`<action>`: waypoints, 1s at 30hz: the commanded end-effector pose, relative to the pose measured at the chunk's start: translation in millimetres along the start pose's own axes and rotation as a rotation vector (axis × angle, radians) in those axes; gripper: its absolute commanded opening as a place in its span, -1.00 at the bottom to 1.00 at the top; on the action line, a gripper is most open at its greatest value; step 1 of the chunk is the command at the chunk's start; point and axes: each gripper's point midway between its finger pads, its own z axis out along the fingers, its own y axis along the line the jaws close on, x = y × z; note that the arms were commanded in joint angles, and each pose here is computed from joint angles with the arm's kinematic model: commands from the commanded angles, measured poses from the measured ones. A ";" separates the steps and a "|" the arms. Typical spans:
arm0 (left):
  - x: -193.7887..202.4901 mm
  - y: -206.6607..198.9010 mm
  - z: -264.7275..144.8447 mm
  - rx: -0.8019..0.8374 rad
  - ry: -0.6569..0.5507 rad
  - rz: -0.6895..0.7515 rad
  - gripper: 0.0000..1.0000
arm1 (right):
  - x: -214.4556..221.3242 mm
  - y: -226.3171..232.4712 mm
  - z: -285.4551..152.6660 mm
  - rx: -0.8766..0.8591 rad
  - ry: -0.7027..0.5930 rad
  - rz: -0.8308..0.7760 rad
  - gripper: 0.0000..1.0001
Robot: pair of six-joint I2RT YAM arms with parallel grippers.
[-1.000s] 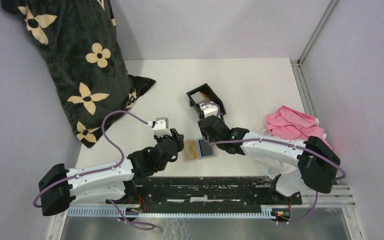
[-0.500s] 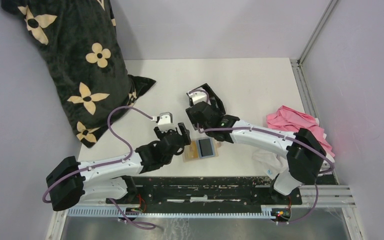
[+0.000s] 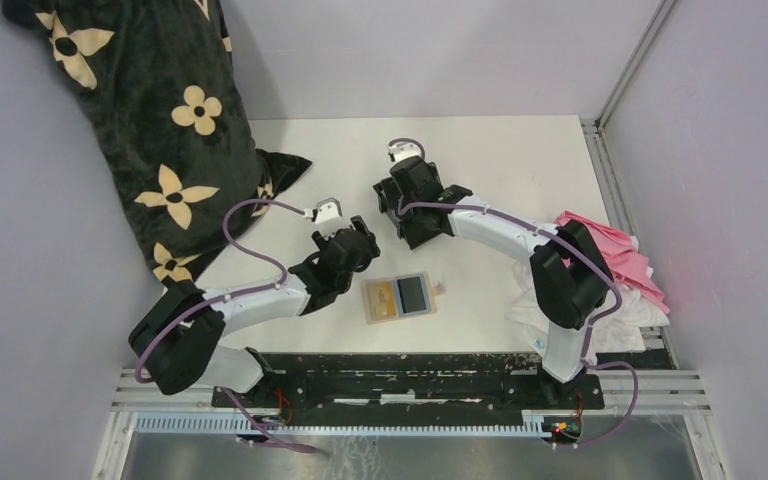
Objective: Put the credit cards into the card holder
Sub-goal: Pick up the credit card from the storage box.
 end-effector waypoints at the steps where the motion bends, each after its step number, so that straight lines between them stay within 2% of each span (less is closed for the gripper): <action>1: -30.4 -29.7 19.5 0.063 -0.071 -0.153 0.43 | -43.3 6.9 4.1 -0.090 -0.069 0.055 0.55; 15: -13.3 -41.3 74.8 0.128 -0.002 -0.254 0.17 | -57.3 11.3 55.9 -0.201 -0.035 0.151 0.47; 30: -2.5 -43.7 106.0 0.160 0.040 -0.286 0.10 | -41.3 5.2 89.3 -0.247 0.021 0.223 0.42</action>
